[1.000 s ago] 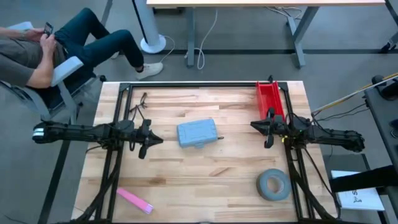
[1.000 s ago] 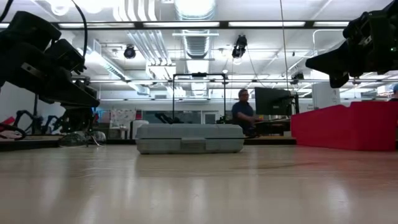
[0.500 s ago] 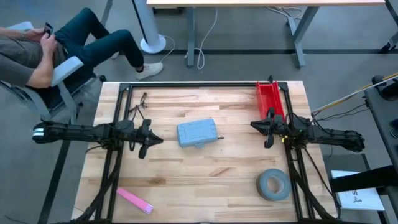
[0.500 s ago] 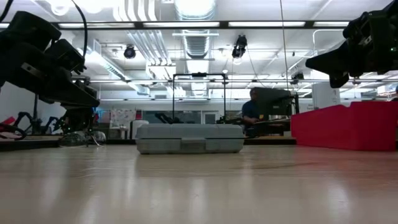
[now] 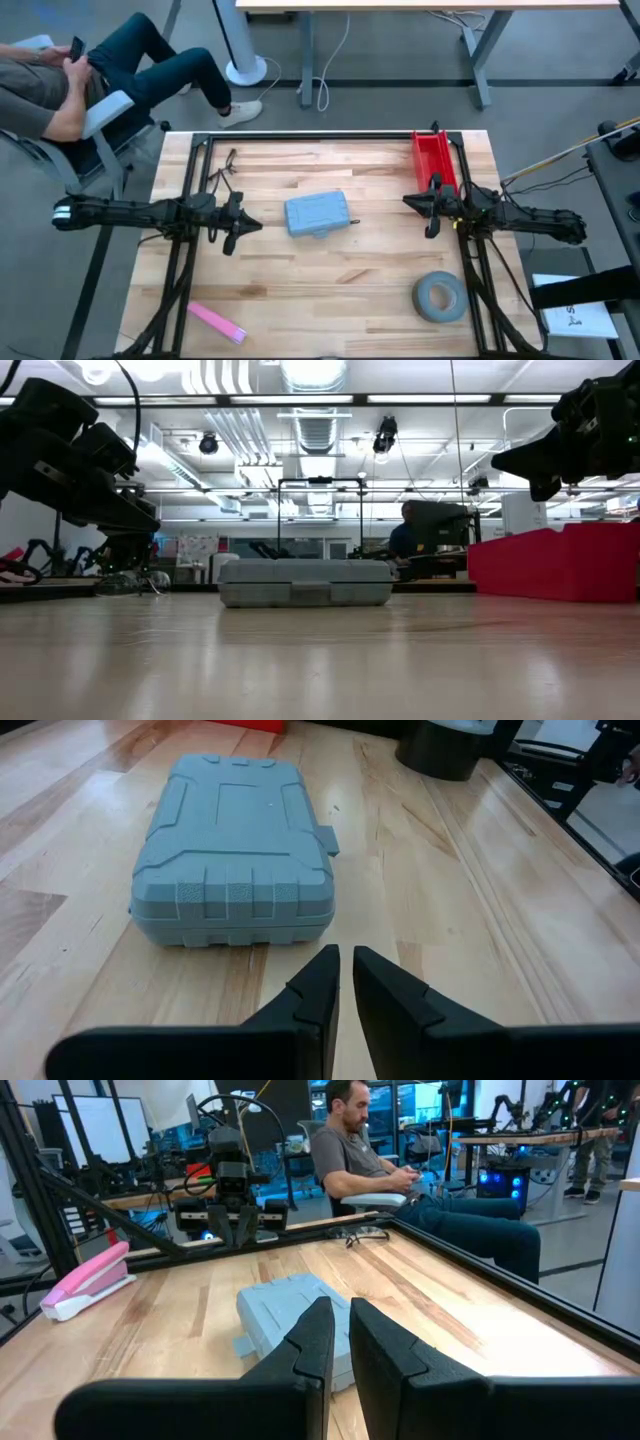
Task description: Prefit tool cases
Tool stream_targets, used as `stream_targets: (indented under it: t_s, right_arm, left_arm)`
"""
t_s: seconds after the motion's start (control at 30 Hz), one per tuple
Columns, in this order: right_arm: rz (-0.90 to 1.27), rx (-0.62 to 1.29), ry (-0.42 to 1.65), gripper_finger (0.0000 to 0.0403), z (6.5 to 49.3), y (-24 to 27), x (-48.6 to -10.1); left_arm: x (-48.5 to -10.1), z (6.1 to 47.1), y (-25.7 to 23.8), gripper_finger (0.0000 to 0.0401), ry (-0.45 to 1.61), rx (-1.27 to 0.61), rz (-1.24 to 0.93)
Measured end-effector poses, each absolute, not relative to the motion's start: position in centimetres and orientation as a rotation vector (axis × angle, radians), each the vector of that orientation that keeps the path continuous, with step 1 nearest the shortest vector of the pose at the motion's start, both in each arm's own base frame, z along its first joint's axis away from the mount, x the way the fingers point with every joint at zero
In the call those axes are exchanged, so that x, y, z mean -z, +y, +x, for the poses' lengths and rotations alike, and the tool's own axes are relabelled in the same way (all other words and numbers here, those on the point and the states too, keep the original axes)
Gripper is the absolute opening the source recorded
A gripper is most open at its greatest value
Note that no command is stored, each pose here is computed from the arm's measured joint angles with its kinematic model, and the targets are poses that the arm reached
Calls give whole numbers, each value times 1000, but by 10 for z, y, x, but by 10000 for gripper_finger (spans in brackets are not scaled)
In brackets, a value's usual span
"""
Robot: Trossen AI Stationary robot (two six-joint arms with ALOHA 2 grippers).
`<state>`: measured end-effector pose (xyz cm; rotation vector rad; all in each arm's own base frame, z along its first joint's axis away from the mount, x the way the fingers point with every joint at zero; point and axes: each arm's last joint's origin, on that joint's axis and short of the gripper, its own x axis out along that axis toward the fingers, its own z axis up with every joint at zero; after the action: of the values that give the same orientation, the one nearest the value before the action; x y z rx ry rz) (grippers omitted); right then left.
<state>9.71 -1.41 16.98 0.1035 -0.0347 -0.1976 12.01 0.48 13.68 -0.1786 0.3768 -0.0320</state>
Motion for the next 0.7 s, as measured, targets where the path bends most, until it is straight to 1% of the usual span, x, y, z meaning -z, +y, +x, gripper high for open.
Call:
stream_targets:
  t_s: [0.7]
  right_arm:
    - [99,198,-39,18,97,-14,-170]
  left_arm:
    - [-137,120,5,39,377,32,-178]
